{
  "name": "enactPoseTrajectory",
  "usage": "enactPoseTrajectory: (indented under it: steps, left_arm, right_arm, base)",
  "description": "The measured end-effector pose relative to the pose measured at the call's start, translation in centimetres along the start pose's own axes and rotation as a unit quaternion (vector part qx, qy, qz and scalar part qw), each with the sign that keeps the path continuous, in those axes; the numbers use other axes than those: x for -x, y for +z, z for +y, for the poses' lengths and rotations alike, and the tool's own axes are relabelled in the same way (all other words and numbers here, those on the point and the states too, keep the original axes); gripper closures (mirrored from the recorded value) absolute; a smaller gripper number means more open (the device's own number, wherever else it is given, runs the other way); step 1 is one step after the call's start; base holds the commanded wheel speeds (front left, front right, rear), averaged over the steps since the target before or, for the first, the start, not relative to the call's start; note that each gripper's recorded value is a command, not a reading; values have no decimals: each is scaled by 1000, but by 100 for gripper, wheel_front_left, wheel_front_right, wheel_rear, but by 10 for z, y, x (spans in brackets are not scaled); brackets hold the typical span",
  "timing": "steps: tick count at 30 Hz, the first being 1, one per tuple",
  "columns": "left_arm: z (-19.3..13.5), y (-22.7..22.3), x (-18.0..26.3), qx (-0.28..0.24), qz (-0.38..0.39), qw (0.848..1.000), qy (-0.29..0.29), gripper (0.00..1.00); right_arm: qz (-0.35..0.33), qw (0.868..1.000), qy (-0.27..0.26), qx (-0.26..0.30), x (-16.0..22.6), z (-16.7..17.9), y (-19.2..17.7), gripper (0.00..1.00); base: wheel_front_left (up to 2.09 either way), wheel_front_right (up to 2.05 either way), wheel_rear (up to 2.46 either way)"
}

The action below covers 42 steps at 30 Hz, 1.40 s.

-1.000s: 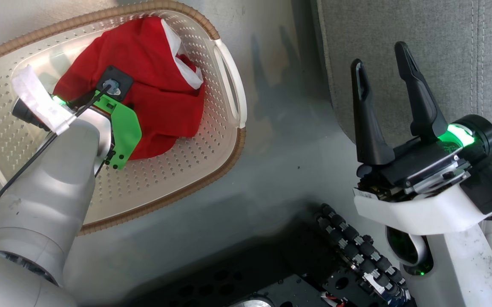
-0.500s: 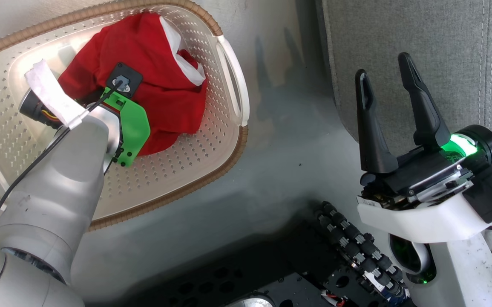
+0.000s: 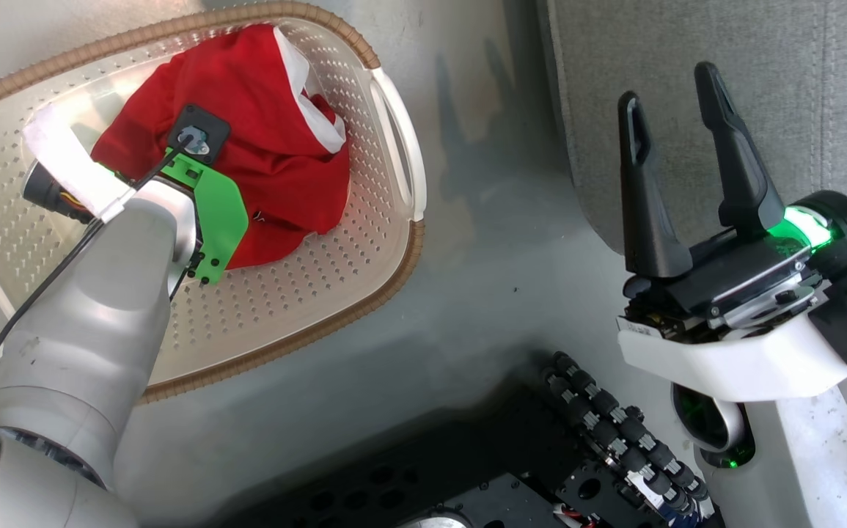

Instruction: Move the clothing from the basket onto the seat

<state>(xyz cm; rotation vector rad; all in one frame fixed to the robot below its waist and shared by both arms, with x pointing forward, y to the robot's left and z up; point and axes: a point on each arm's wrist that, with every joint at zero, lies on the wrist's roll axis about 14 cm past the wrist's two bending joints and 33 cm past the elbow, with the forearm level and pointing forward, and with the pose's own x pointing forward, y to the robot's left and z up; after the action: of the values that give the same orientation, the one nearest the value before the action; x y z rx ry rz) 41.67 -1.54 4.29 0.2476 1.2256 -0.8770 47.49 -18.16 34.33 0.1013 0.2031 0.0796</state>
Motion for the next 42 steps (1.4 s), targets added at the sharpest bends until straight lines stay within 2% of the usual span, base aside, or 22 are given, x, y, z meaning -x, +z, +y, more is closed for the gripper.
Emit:
enactPoseTrajectory:
  steps: [15,25,42]
  left_arm:
    - [9,42,39,9,-57,998,21,100]
    - [-11,52,87,20,-104,994,30,100]
    - [-46,88,193,21,-246,966,71,100]
  right_arm:
    - [-54,998,6,23,0,-7,49,0]
    - [-95,995,8,29,16,-5,90,0]
    - [-150,988,19,25,74,6,149,0]
  base:
    - [0,0,0]
    - [0,0,0]
    - [0,0,0]
